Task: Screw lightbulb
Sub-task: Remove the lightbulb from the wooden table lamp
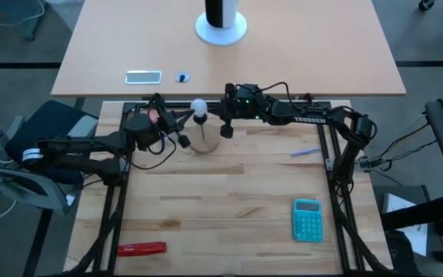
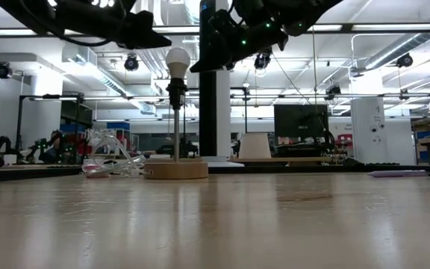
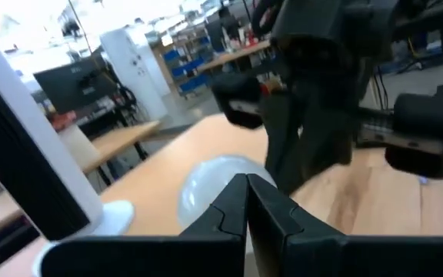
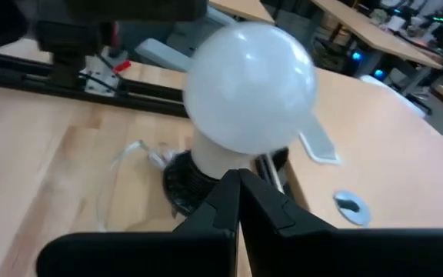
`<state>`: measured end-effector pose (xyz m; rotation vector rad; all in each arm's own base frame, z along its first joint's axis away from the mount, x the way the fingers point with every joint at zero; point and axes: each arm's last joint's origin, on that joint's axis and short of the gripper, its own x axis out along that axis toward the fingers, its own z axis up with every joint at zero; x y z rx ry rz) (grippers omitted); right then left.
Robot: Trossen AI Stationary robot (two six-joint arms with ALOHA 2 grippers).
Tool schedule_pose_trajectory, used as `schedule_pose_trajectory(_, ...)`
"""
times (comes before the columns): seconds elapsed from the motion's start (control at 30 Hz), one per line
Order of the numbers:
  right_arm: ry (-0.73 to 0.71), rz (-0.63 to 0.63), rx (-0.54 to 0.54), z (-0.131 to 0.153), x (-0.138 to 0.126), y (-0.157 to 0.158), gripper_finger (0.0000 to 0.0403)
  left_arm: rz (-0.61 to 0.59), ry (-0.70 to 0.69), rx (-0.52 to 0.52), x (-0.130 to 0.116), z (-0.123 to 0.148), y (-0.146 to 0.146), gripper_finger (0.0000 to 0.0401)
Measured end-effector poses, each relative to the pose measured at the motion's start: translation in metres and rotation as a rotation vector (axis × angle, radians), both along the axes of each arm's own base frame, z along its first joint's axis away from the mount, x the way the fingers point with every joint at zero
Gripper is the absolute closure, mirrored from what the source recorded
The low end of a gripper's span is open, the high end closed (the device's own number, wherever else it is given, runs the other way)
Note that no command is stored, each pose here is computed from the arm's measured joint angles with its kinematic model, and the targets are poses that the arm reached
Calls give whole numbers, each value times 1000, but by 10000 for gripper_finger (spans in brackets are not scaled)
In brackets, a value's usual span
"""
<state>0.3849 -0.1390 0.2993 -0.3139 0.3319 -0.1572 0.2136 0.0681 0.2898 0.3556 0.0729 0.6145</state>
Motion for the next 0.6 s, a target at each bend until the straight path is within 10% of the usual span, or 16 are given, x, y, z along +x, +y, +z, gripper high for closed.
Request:
schedule_pose_trajectory(0.23, -44, 152, 19, 3, 2, 6, 401, 132, 13, 59, -1, 1, 10, 401)
schedule_pose_trajectory(0.6, -68, 62, 17, 6, 2, 4, 401, 122, -4, -19, 6, -8, 16, 401)
